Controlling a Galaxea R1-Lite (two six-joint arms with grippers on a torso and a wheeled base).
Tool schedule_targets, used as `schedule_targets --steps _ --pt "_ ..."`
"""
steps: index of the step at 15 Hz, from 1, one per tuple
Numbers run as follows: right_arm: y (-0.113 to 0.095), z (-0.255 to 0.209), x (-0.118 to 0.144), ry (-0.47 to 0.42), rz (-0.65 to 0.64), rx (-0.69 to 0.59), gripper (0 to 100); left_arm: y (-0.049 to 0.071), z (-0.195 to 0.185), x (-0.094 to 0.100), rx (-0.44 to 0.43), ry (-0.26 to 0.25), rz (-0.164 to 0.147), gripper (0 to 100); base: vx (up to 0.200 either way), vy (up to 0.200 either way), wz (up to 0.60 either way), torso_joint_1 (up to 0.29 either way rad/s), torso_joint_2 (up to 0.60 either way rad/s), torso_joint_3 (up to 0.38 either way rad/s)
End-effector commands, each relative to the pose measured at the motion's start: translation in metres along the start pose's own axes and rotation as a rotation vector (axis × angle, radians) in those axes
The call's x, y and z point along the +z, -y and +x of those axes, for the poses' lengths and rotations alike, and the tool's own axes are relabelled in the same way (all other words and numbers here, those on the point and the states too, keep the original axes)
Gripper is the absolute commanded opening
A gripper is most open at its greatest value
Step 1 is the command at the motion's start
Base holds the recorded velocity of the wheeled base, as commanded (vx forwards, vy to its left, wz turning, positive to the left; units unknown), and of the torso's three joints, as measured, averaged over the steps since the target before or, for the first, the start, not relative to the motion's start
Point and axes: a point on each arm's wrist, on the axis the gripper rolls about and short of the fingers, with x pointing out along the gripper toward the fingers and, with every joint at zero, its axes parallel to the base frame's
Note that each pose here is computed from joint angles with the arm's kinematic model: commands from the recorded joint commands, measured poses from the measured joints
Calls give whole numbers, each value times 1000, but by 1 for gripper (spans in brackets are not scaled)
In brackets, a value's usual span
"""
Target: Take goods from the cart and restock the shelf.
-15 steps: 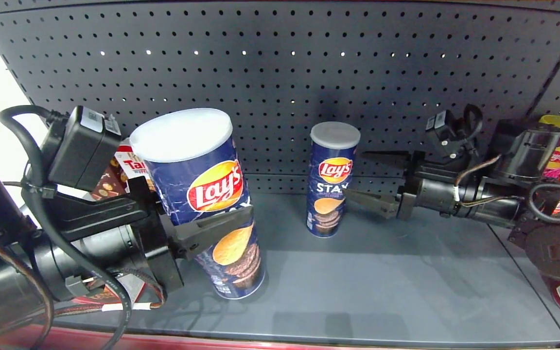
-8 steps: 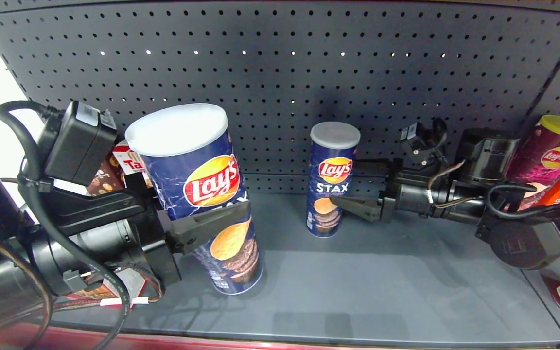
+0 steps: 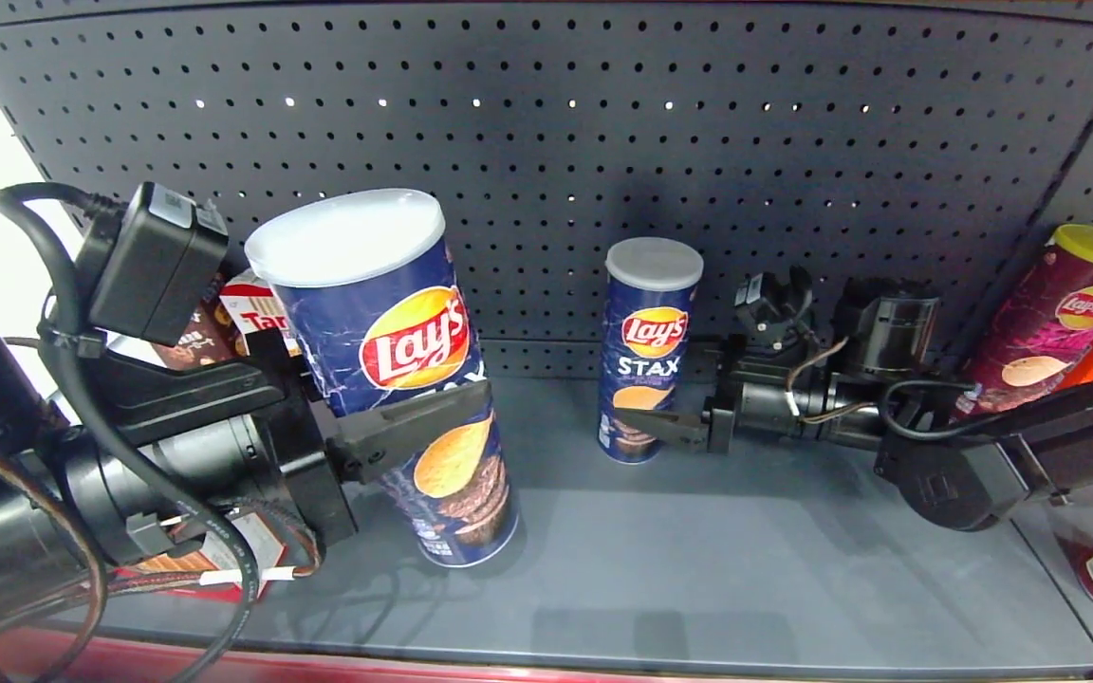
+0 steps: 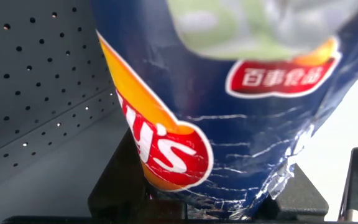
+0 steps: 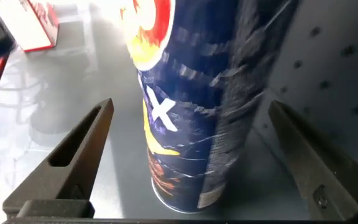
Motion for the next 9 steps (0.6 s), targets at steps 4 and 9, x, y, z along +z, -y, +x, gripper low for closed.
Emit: schedule_targets --steps 4,9 --pt "7 16 -23 -22 22 11 100 0 0 -1 1 -2 -2 0 0 0 0 0 0 0" --pt "10 19 -28 -24 25 14 100 -2 -1 -1 13 -4 -2 0 0 0 0 0 0 0"
